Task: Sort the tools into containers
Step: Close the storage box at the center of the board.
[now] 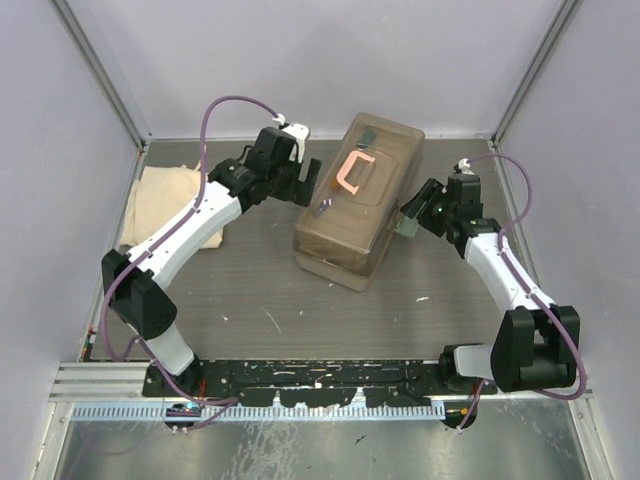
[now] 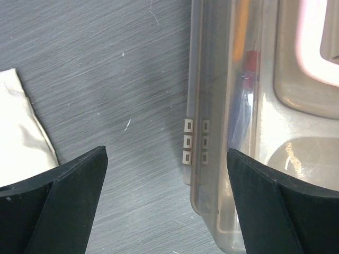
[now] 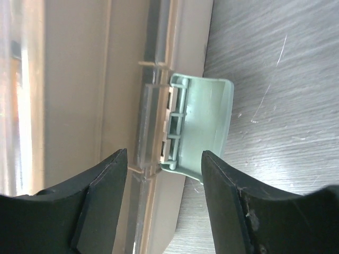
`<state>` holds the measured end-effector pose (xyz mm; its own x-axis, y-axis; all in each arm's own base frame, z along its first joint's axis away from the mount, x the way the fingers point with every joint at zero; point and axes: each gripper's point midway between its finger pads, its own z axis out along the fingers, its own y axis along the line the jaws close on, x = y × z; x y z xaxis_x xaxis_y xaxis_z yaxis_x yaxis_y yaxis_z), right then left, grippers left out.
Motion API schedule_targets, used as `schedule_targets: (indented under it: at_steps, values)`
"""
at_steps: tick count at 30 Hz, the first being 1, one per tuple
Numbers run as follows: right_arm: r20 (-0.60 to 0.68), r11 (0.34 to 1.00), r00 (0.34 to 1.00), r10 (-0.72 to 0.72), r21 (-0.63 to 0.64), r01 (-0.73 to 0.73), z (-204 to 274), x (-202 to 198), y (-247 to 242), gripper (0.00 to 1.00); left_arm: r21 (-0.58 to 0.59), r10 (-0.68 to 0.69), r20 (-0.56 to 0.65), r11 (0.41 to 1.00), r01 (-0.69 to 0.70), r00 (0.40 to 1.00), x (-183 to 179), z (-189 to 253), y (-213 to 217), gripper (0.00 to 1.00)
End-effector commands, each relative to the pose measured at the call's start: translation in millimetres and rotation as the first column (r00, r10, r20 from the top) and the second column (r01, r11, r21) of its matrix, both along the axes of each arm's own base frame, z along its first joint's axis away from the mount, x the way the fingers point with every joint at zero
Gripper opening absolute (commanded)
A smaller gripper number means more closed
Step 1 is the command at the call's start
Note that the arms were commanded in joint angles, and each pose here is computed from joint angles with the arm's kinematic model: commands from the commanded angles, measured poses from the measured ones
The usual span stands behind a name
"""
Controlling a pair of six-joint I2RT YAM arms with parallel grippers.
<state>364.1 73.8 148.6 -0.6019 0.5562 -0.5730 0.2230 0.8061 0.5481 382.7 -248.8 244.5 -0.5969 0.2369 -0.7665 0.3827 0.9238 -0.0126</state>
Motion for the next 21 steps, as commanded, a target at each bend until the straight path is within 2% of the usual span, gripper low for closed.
schedule_targets:
  at_steps: [1,5,9,13,21]
  values:
    - [0.159,0.991,0.985,-0.072,-0.096,0.088,54.2,13.5,-31.2,0.63,-0.045,0.028,0.151,0.999,-0.021,0.988,14.7,54.1,6.4,0.95]
    - [0.107,0.975,0.973,-0.205,-0.061,0.212,31.2,3.1,-79.1,0.63,-0.08,0.002,0.187,0.997,0.013,0.982,22.4,65.3,-4.9,0.95]
    - [0.011,0.958,0.958,-0.286,0.011,0.285,-8.4,-11.2,-106.7,0.63,-0.087,-0.037,0.147,0.995,0.05,0.988,24.9,54.8,-18.1,0.95]
    - [-0.049,0.961,0.962,-0.27,0.054,0.272,-37.6,-16.3,-104.5,0.62,-0.108,-0.075,0.112,0.99,0.087,0.991,21.6,40.7,-27.3,0.95]
    - [-0.069,0.962,0.984,-0.163,0.21,0.174,-65.0,-12.2,-74.4,0.62,-0.076,-0.072,0.042,0.994,0.075,0.997,15.5,10.7,-23.7,0.95]
